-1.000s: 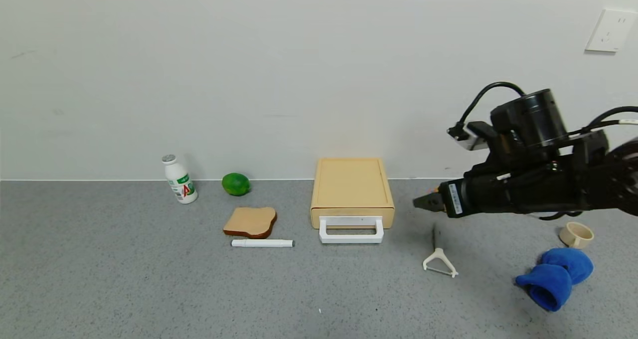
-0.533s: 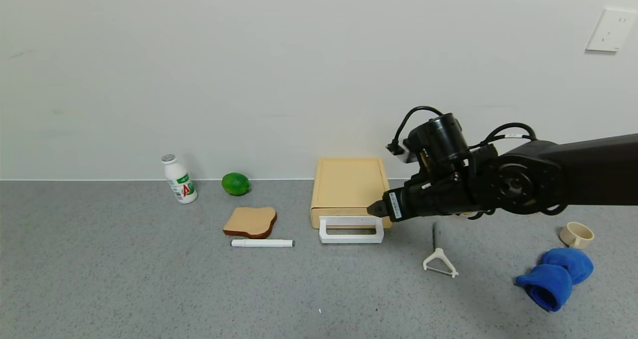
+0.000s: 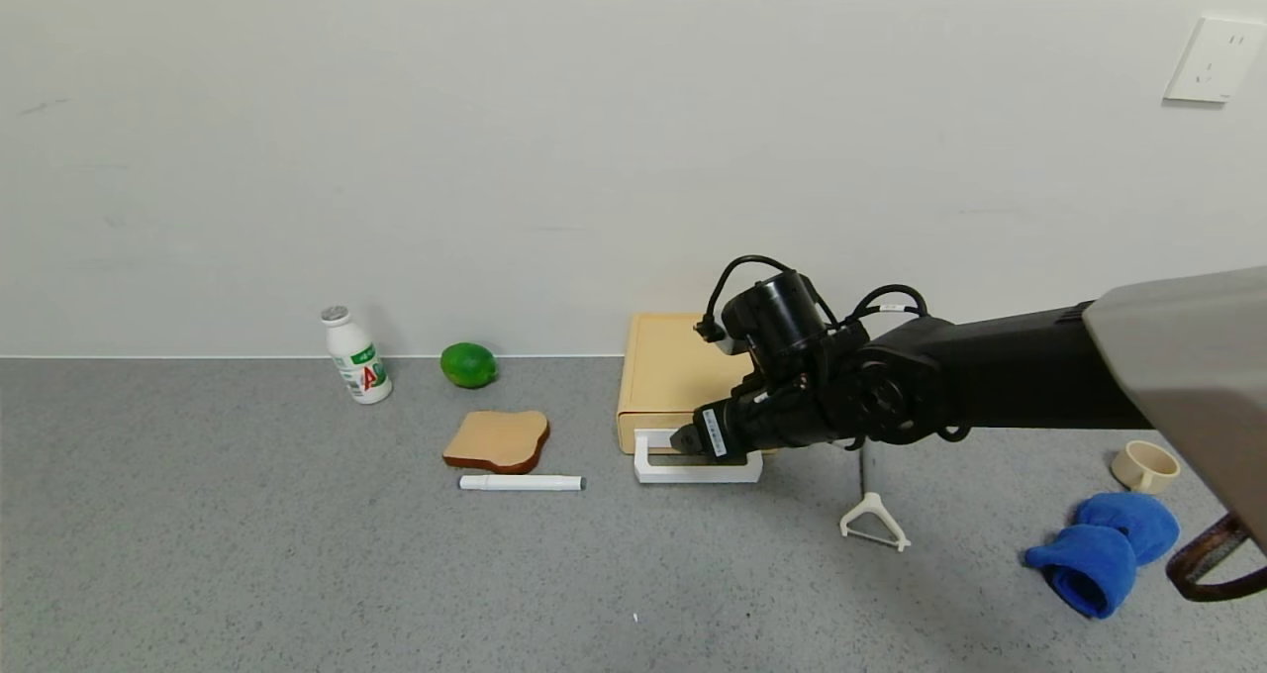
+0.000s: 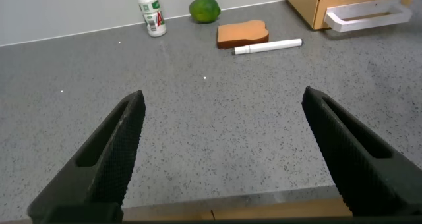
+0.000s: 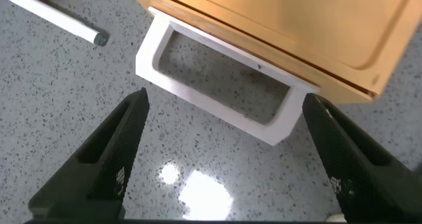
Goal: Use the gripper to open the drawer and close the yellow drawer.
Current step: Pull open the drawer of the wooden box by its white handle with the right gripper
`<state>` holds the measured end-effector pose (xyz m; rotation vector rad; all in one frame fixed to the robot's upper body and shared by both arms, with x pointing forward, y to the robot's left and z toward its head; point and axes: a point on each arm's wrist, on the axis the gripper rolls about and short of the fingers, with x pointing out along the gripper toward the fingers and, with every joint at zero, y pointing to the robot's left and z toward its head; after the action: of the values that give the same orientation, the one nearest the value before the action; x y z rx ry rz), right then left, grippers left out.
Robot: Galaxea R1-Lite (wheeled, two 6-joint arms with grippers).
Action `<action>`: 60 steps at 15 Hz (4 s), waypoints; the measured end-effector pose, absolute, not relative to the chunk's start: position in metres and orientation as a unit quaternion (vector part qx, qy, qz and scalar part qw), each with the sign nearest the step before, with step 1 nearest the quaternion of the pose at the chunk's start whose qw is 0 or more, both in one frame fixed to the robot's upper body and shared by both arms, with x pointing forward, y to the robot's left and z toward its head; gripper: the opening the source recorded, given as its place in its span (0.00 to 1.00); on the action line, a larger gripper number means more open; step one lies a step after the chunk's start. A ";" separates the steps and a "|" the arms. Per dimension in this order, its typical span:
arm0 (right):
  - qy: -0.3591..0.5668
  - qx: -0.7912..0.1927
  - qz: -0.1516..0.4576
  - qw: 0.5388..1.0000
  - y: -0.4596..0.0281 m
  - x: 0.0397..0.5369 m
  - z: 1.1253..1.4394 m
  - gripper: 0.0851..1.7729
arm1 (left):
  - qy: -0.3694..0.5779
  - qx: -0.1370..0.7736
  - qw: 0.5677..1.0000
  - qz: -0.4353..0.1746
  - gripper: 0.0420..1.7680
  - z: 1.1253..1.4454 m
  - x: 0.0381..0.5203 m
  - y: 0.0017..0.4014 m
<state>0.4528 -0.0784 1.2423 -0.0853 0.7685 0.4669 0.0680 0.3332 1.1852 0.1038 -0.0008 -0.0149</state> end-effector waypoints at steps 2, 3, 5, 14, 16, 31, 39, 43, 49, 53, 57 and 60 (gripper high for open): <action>0.376 -0.041 0.233 0.896 -0.072 0.458 1.233 0.96 | 0.000 0.052 0.999 -0.007 0.97 1.185 0.068 0.333; 0.380 -0.041 0.239 0.893 -0.069 0.459 1.230 0.96 | 0.000 0.052 0.999 -0.007 0.97 1.185 0.068 0.333; 0.395 -0.046 0.238 0.886 -0.066 0.461 1.222 0.96 | 0.000 0.052 0.999 -0.007 0.97 1.185 0.068 0.333; 0.398 -0.009 0.125 0.909 -0.032 0.462 1.216 0.96 | 0.000 0.052 0.999 -0.007 0.97 1.185 0.068 0.333; 0.398 -0.005 0.121 0.909 -0.026 0.462 1.211 0.96 | -0.001 0.052 0.999 -0.007 0.97 1.185 0.068 0.333; 0.402 0.002 0.084 0.912 -0.027 0.475 1.192 0.96 | -0.001 0.052 0.999 -0.007 0.97 1.185 0.068 0.333; 0.420 -0.005 0.092 0.903 -0.025 0.471 1.188 0.96 | -0.001 0.052 0.999 -0.007 0.97 1.185 0.068 0.333; 0.448 -0.017 0.096 0.889 -0.026 0.463 1.187 0.96 | -0.001 0.052 0.999 -0.007 0.97 1.185 0.068 0.333; 0.513 0.004 0.093 0.853 -0.024 0.442 1.191 0.96 | -0.001 0.052 0.999 -0.007 0.97 1.185 0.068 0.333; 0.545 0.000 0.082 0.835 -0.019 0.425 1.192 0.96 | -0.001 0.052 0.999 -0.007 0.97 1.185 0.068 0.333; 0.558 0.003 0.073 0.827 -0.014 0.412 1.194 0.96 | -0.001 0.052 0.999 -0.007 0.97 1.185 0.068 0.333; 0.572 -0.001 0.065 0.818 -0.011 0.402 1.195 0.96 | -0.001 0.052 0.999 -0.007 0.97 1.185 0.068 0.333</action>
<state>0.4016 -0.0106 1.1947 -0.0014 1.2187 0.1385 0.0681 0.3332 1.1851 0.1038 -0.0018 -0.0138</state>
